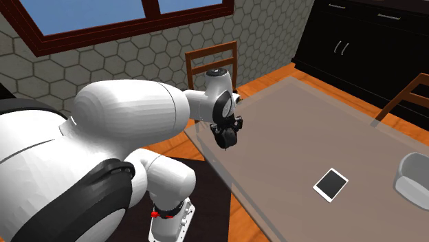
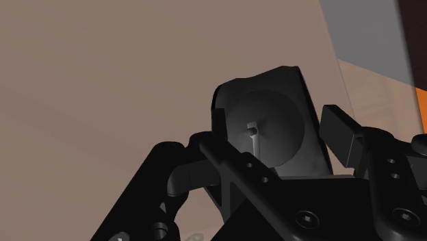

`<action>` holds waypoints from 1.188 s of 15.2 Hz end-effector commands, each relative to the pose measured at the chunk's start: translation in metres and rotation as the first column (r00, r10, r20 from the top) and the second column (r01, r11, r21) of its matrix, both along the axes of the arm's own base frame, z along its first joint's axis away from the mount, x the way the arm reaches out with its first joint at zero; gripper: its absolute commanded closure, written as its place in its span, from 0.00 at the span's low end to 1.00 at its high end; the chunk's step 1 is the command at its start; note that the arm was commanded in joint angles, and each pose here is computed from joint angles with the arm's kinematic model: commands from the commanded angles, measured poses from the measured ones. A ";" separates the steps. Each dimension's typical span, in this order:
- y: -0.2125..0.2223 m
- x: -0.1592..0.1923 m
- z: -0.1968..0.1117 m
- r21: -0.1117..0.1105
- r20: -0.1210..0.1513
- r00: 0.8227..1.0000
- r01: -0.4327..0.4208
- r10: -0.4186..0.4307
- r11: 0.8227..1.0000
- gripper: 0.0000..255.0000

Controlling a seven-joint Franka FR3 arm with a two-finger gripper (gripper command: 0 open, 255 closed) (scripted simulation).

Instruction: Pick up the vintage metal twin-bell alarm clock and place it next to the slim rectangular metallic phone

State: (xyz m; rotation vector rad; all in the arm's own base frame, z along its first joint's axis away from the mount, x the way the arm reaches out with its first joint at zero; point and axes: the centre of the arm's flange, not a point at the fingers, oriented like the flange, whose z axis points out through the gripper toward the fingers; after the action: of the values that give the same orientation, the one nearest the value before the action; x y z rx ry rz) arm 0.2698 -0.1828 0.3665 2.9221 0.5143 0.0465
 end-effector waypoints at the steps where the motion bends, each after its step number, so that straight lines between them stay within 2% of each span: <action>1: 0.000 0.000 0.000 0.001 -0.001 1.000 0.000 0.000 1.000 1.00; 5: 0.000 0.000 -0.001 0.001 -0.001 1.000 0.000 0.000 1.000 1.00; 18: 0.000 0.000 0.068 0.001 -0.001 1.000 0.000 0.000 1.000 1.00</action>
State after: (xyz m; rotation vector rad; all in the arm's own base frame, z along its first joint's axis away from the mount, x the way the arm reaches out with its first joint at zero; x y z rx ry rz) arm 0.2697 -0.1819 0.4289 2.9227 0.5147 0.0454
